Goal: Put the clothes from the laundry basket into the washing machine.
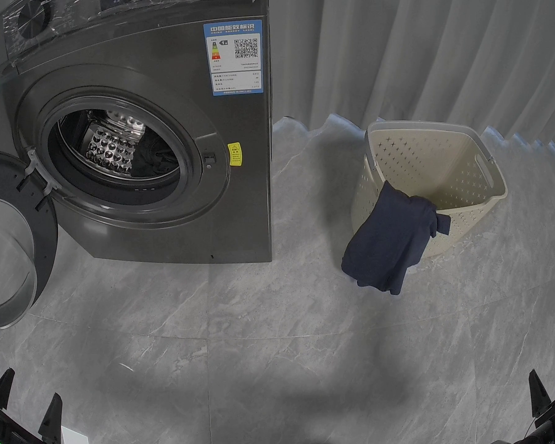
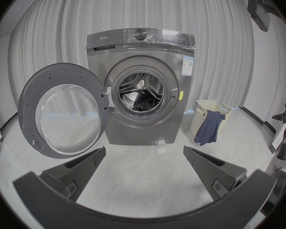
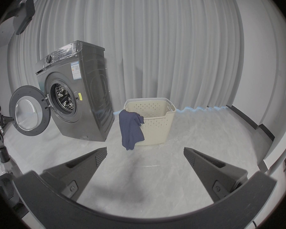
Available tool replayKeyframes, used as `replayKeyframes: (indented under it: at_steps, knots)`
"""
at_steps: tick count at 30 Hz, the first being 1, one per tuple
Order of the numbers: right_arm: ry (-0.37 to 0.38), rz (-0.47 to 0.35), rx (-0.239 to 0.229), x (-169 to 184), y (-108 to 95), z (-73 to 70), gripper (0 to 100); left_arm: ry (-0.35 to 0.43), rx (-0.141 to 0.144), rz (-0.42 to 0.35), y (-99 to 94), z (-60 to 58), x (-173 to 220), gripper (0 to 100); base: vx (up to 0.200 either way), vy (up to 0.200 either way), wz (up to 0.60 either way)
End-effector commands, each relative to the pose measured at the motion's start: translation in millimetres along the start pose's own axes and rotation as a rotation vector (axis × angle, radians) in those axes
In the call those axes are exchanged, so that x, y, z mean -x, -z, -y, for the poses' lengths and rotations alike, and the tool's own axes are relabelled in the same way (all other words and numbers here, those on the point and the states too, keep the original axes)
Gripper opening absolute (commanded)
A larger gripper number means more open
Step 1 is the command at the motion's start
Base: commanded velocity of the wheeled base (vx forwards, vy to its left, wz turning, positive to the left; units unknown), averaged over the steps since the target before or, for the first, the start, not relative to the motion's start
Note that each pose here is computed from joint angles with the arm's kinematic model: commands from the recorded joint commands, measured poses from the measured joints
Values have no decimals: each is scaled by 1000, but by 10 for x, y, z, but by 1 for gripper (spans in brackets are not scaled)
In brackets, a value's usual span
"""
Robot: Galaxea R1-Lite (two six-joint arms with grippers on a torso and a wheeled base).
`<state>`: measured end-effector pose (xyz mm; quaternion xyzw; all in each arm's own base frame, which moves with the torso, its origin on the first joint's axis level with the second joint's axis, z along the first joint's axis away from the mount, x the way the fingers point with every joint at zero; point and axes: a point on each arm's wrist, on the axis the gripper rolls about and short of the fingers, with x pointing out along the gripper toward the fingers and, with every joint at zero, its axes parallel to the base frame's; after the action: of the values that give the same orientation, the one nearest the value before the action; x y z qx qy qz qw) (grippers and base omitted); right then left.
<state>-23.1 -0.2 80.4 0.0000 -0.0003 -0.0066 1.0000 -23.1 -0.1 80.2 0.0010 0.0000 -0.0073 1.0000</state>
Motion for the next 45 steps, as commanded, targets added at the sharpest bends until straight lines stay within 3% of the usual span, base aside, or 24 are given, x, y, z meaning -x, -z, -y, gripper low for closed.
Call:
replayKeyframes:
  at_steps: [1,9,18,37,45]
  knots:
    - [1,-2,0,-1,48,0,100,1,0,-11,46,0,-8,100,200,0,0]
    - [1,-2,0,-1,48,0,100,1,4,-11,46,0,-8,100,200,0,0]
    - [1,-2,0,-1,48,0,100,-2,5,-11,46,0,-8,100,0,-67,0]
    - [1,-2,0,-1,48,0,100,-1,2,-11,46,0,-8,100,0,-200,0]
    - [1,-2,0,-1,48,0,100,-6,25,-11,46,-1,-8,100,0,-200,0]
